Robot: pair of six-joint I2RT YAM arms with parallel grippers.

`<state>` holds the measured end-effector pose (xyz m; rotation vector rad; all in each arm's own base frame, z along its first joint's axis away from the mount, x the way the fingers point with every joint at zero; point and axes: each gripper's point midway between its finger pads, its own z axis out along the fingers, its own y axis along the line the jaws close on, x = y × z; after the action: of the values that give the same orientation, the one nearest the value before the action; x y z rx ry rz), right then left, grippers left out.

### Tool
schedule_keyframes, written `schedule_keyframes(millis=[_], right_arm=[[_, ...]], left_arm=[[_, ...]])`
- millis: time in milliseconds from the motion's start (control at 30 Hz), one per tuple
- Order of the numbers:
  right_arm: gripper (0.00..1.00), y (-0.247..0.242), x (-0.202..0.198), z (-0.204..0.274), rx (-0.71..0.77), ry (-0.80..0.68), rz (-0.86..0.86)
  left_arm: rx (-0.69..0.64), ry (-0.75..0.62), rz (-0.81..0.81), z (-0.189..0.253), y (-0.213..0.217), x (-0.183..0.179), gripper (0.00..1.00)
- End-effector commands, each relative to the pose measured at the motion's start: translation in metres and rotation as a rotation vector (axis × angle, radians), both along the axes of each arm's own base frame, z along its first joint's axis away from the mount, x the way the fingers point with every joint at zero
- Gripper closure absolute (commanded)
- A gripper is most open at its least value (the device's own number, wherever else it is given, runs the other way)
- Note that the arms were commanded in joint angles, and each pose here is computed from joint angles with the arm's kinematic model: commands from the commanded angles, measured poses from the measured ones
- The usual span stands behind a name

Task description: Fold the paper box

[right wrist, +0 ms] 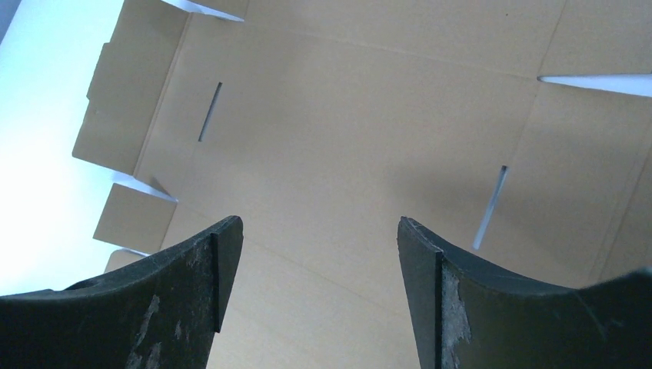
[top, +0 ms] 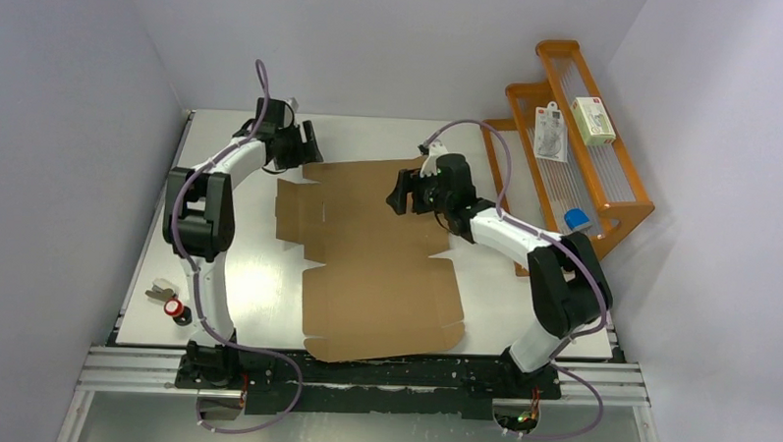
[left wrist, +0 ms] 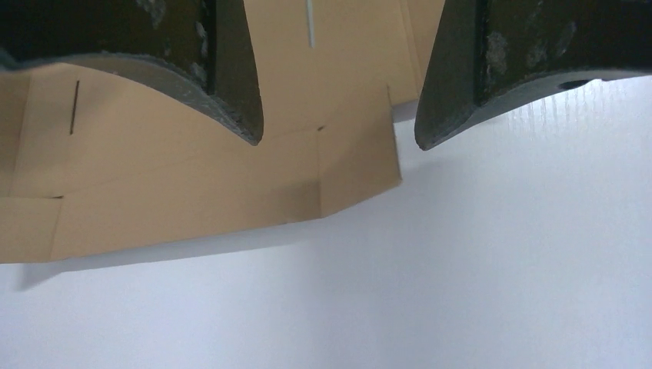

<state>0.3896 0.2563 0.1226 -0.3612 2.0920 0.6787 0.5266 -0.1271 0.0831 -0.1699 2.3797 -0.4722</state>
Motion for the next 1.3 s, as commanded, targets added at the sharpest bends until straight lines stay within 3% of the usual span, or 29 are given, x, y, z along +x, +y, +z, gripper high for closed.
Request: schedule_keyframes(millis=[0,300,400,533,733,1000,1267], right_arm=[[0.22,0.003,0.012,0.007,0.012,-0.023,0.046],[0.22,0.003,0.043,0.013,-0.009,-0.063,0.058],[0.22,-0.002,0.056,0.017,-0.024,-0.073,0.058],[0.22,-0.005,0.072,0.025,-0.058,-0.114,0.090],[0.19,-0.013,0.092,0.022,-0.125,-0.116,0.231],[0.19,-0.017,0.119,0.012,-0.210,-0.099,0.354],[0.19,-0.009,0.116,-0.012,-0.204,-0.053,0.496]], left_arm=[[-0.045,0.027,-0.045,-0.017,0.008,0.008,0.24],[-0.177,-0.021,-0.205,-0.022,-0.018,0.023,0.43],[-0.185,-0.053,-0.253,-0.018,-0.023,0.023,0.54],[-0.194,-0.130,-0.326,-0.011,-0.030,0.024,0.75],[-0.221,-0.233,-0.451,0.006,-0.043,0.019,0.90],[-0.248,-0.334,-0.583,0.032,-0.065,0.002,0.92],[-0.247,-0.373,-0.637,0.046,-0.085,-0.009,0.92]])
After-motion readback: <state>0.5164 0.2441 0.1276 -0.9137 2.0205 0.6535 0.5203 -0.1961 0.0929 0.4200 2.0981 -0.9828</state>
